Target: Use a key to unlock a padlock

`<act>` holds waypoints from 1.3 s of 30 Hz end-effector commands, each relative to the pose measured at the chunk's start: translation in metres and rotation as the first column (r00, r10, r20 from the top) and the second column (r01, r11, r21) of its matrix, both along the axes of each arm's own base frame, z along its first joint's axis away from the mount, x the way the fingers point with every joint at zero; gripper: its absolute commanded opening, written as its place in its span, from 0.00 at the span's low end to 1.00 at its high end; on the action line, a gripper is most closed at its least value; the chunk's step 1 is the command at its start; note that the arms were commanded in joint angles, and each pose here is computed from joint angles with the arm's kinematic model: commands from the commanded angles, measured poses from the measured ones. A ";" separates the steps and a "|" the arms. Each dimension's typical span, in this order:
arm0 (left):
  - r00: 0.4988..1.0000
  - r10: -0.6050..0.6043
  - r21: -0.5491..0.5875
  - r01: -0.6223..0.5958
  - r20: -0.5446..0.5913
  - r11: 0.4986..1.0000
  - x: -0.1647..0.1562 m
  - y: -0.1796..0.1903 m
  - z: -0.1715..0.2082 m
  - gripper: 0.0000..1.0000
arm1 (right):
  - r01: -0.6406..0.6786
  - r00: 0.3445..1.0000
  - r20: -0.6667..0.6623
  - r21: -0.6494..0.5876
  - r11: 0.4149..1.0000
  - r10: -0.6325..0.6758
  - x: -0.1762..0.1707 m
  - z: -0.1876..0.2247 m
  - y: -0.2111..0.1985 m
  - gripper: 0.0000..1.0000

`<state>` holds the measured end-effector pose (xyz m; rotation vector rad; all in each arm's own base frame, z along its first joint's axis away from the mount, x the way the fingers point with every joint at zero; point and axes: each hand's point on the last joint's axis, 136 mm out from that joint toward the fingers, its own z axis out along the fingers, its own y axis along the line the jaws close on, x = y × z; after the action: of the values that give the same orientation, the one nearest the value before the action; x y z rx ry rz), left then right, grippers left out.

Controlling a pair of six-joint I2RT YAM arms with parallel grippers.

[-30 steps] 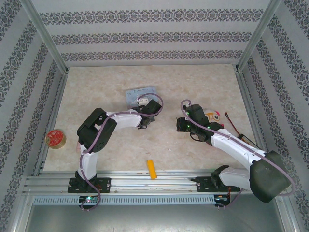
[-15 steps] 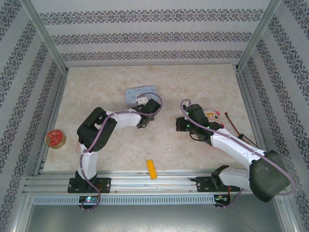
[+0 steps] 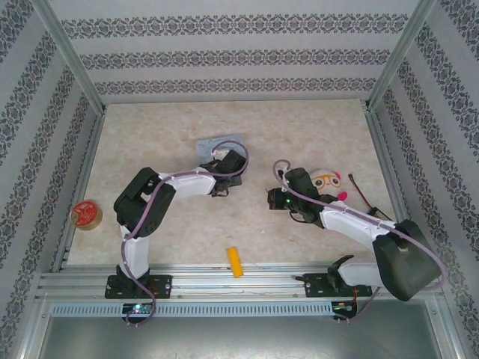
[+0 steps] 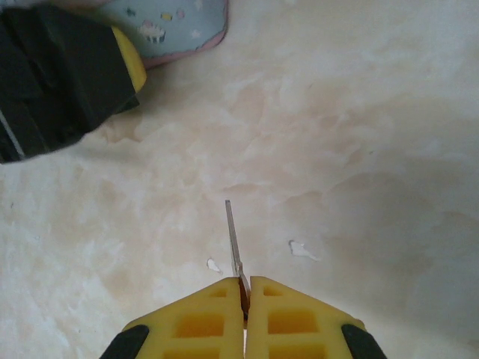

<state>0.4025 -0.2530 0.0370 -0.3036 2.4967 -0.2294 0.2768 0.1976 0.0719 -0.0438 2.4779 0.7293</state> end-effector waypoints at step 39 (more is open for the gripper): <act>0.997 0.070 -0.405 -0.078 -0.034 0.911 -0.021 -0.026 0.014 0.00 | -0.120 0.992 -0.020 0.158 0.980 0.125 -0.006 -0.036 0.068 0.00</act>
<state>0.3735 -0.2772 0.0317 -0.5459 2.5067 -0.6442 0.2638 0.2552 0.0255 -0.1263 2.4905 0.9332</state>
